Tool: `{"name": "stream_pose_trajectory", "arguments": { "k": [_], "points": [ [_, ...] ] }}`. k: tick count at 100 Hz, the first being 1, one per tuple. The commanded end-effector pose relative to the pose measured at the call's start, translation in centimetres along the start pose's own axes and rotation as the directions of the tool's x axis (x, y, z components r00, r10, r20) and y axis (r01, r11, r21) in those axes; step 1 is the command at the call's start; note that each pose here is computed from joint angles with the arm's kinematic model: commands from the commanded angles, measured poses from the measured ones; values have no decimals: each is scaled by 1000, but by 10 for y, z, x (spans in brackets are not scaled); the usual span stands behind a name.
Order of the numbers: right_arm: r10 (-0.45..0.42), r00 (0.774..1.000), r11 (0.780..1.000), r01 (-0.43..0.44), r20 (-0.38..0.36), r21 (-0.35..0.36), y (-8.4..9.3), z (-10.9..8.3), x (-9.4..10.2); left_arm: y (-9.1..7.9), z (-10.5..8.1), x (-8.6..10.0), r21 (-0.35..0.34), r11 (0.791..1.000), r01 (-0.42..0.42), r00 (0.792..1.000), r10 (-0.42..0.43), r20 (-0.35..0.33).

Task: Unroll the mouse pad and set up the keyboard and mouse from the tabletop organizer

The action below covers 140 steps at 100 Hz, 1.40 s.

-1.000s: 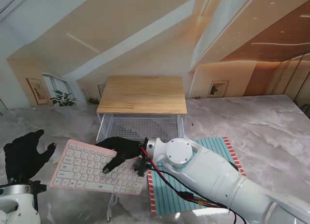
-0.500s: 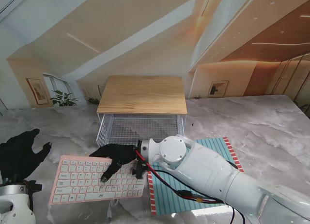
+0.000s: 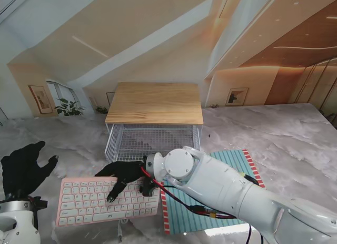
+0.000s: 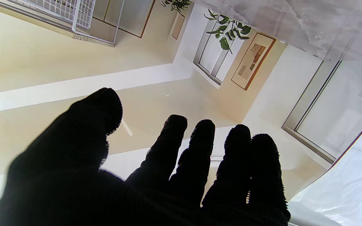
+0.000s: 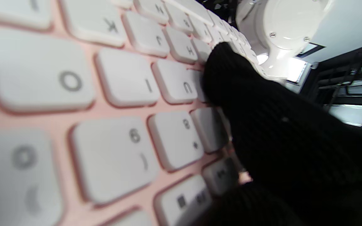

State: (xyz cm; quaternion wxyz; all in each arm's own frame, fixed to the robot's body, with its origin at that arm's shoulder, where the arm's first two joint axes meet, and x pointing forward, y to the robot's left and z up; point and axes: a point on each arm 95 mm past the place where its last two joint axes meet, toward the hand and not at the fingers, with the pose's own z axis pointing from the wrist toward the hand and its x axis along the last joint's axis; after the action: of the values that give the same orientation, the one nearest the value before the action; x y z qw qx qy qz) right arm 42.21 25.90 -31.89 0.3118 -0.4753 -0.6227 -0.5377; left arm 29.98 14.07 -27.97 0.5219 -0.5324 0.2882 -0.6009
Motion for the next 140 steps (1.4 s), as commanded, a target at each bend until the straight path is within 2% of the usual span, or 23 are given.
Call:
{"name": "stream_pose_trajectory", "arguments": {
  "k": [1, 36, 59, 93, 126, 140],
  "points": [
    [-3, 1000, 1000, 3, 19, 13, -4, 5, 2, 2, -1, 1, -16, 1000, 4, 1000, -4, -1],
    [22, 989, 998, -14, 149, -54, -12, 13, -9, 4, -1, 1, -21, 1000, 4, 1000, -4, -2],
    [23, 984, 999, -18, 176, -30, -15, 16, -15, 4, 0, 1, -23, 1000, 4, 1000, -4, -3],
    [-19, 975, 1000, 18, 223, 7, -17, 21, -23, 5, 1, 2, -25, 1000, 4, 1000, -4, -6],
    [-42, 956, 999, 49, 290, -20, -20, 33, -32, 6, 1, 2, -31, 1000, 2, 1000, -2, -5],
    [-44, 956, 998, 54, 290, -28, -21, 38, -35, 6, 1, 3, -33, 999, 1, 1000, -2, -6]
  ]
}}
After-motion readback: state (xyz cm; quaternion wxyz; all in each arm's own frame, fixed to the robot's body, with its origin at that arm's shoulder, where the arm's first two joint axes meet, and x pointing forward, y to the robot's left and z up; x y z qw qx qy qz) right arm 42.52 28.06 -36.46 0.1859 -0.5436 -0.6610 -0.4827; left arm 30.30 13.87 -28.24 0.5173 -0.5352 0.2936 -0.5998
